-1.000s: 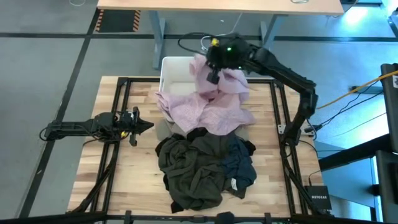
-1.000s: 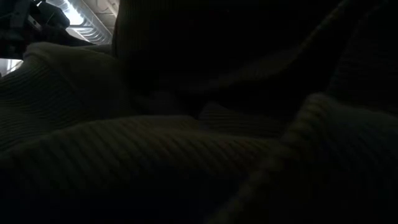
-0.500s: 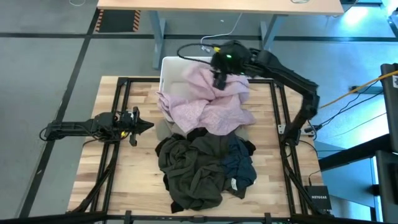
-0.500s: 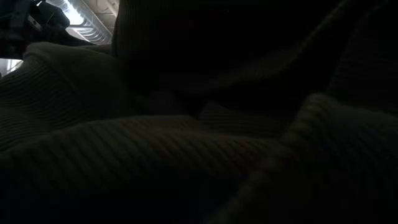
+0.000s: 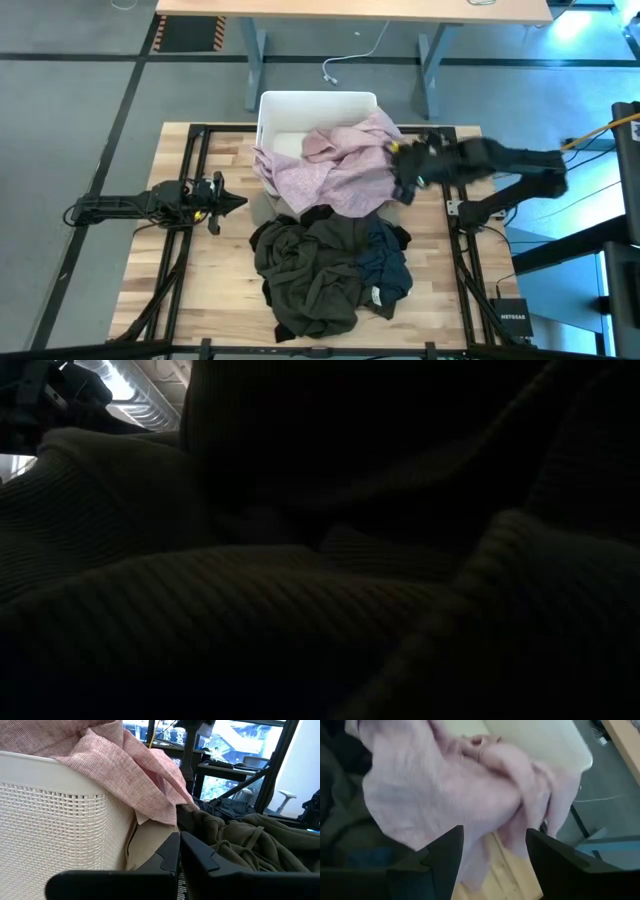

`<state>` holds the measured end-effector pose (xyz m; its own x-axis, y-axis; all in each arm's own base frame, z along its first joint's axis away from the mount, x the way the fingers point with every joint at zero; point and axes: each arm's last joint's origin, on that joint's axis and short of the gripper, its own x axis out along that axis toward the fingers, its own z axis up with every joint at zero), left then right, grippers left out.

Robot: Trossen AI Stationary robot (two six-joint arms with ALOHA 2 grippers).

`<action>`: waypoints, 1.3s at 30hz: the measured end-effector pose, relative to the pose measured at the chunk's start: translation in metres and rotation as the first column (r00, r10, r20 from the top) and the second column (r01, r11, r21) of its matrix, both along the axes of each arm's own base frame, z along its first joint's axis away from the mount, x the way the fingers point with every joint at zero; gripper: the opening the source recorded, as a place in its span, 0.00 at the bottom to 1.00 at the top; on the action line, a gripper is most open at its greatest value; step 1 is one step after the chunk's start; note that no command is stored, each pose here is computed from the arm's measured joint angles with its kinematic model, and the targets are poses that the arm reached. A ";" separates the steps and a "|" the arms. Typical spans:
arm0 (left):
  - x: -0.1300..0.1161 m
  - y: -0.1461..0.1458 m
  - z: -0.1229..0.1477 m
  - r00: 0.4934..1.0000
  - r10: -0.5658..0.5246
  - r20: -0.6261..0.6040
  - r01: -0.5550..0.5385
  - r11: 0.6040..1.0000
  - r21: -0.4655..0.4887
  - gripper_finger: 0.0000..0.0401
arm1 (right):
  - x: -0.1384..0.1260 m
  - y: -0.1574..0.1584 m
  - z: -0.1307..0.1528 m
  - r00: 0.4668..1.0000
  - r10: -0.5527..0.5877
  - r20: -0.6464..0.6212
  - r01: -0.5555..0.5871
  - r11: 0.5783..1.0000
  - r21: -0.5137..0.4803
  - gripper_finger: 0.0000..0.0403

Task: Sort clothes
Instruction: Put the pink polo shirt into the white bin

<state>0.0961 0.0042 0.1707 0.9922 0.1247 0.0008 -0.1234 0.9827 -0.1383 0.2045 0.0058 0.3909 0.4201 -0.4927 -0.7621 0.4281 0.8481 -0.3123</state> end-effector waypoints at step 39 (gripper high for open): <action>0.000 0.000 0.000 1.000 -0.001 0.000 0.001 1.000 0.000 0.02 | 0.014 -0.007 0.028 0.861 0.288 0.419 -0.072 0.885 -0.460 0.03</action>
<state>0.0962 0.0042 0.1706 0.9923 0.1240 0.0004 -0.1228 0.9828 -0.1383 0.2186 -0.0016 0.4190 0.7810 -0.5938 -0.1932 0.4648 0.7594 -0.4553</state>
